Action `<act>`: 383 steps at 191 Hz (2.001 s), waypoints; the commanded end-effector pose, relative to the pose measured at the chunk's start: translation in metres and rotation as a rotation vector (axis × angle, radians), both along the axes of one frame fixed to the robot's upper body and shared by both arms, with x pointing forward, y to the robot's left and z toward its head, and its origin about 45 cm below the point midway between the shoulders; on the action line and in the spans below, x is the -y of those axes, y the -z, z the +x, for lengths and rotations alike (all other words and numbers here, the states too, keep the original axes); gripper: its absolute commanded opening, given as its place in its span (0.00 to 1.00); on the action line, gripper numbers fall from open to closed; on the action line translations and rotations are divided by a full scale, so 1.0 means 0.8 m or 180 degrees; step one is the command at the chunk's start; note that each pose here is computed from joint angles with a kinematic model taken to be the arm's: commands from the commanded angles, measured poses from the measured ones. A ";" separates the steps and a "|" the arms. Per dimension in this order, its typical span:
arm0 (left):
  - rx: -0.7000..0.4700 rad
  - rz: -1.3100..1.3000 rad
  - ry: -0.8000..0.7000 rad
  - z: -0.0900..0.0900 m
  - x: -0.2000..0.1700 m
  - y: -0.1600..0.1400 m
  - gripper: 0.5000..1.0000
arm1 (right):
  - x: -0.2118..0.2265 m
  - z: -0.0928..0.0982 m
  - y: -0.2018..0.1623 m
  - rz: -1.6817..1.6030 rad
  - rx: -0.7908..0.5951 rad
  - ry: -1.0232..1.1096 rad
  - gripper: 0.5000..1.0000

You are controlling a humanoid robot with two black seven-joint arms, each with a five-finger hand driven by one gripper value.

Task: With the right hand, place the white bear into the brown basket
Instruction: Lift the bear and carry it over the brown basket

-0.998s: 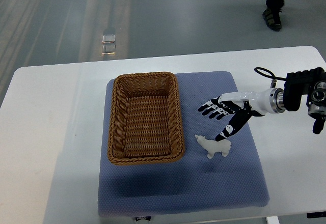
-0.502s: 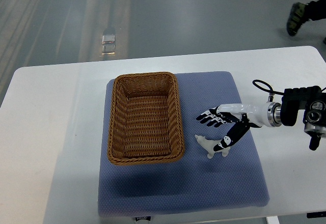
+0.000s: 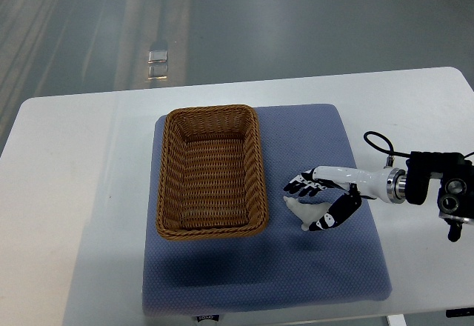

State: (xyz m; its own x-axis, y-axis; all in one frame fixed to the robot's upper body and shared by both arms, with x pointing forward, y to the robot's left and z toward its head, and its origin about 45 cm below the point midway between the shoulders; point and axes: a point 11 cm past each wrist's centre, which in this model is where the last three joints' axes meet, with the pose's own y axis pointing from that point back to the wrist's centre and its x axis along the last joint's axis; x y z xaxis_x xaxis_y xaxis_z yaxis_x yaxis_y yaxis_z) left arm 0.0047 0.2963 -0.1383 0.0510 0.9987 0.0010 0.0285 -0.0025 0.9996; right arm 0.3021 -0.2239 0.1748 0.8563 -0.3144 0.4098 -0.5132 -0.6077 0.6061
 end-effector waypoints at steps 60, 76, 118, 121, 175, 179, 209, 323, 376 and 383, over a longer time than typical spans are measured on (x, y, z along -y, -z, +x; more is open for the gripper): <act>0.0000 0.0001 0.0000 0.000 0.000 0.000 1.00 | 0.001 -0.006 0.008 0.0007 0.0018 0.0003 0.51; 0.0000 0.0006 0.0000 0.000 0.000 0.000 1.00 | 0.000 -0.006 0.008 0.0014 0.0030 0.0014 0.42; 0.0000 0.0001 0.0000 0.000 0.000 0.000 1.00 | 0.002 0.004 0.001 0.0032 0.0194 0.0134 0.00; -0.0005 -0.0004 -0.0001 -0.001 0.001 0.000 1.00 | 0.002 0.005 0.000 0.0029 0.0199 0.0136 0.00; 0.0000 -0.0004 0.0000 0.000 0.001 0.000 1.00 | 0.025 0.048 -0.066 -0.0101 0.0545 0.0124 0.00; 0.0000 -0.0004 0.0000 0.000 0.001 0.000 1.00 | 0.026 0.053 -0.076 -0.0113 0.0580 0.0098 0.00; -0.0001 -0.0008 0.0005 0.000 0.002 0.000 1.00 | 0.045 0.094 -0.189 -0.0331 0.0888 0.0003 0.00; -0.0002 -0.0023 0.0006 0.000 0.003 0.000 1.00 | -0.027 0.147 -0.284 -0.0087 0.1020 -0.0066 0.00; 0.0000 -0.0014 0.0001 0.000 0.002 0.000 1.00 | -0.151 0.178 -0.222 -0.0048 0.0892 -0.0235 0.00; 0.0000 -0.0014 0.0001 0.000 0.002 0.000 1.00 | -0.168 0.179 -0.210 -0.0051 0.0861 -0.0263 0.00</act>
